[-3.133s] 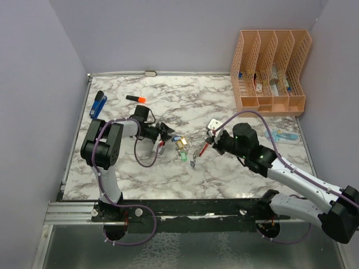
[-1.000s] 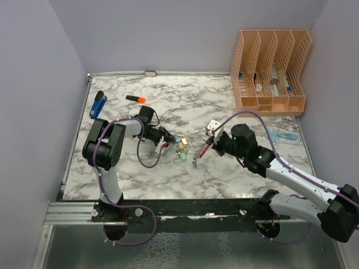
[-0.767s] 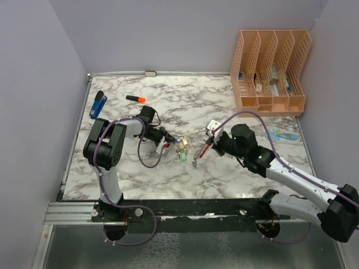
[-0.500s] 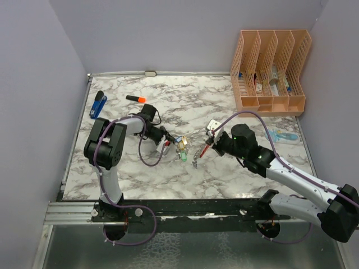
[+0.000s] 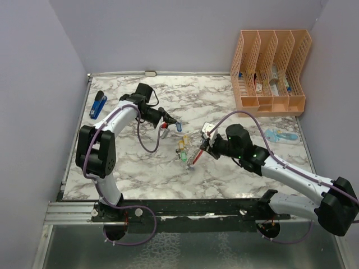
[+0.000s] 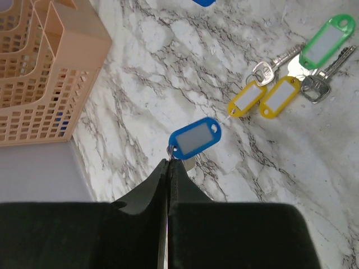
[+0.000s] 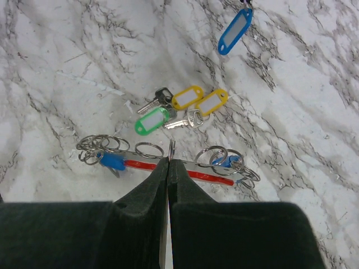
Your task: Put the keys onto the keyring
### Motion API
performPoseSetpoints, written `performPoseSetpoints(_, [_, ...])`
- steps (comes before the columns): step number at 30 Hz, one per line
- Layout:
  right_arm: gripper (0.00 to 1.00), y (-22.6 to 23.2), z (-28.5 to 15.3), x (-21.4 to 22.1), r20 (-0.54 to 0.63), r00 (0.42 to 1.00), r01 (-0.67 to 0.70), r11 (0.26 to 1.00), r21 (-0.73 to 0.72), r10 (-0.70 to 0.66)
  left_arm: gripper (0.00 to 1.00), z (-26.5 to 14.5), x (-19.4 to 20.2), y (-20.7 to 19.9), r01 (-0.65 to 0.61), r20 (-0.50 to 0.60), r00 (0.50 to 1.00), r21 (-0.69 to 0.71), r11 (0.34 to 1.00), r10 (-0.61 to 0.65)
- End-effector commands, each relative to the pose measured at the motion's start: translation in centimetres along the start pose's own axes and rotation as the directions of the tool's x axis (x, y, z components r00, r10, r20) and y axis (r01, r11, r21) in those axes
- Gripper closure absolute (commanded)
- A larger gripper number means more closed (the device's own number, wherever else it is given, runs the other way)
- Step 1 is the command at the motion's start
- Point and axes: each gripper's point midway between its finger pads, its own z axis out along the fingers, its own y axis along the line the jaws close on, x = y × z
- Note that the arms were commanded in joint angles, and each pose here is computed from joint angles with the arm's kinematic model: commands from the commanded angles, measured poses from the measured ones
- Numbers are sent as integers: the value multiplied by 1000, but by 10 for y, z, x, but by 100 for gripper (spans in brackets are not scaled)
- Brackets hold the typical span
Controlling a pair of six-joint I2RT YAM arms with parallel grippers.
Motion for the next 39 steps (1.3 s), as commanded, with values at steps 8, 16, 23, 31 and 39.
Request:
performPoseSetpoints(8, [99,16,12,-46,123,992,45,997,-69,-37,100,-14,-59,11,-33,140,990,36,999,27])
performPoseSetpoints(16, [99,21,22,-64,171,985,-3,996,-88,18,100,-16,-80,12,-41,192,981,24,999,35])
performPoseSetpoints(23, [99,19,31,-72,180,982,-43,995,-87,58,100,-11,-93,-6,-87,225,972,54,995,73])
performPoseSetpoints(31, [99,18,49,-75,154,986,-56,993,-100,71,100,-6,-104,-4,-119,244,965,61,991,100])
performPoseSetpoints(39, [99,17,59,-78,128,988,-69,992,-108,82,100,-7,-109,0,-132,243,963,64,989,113])
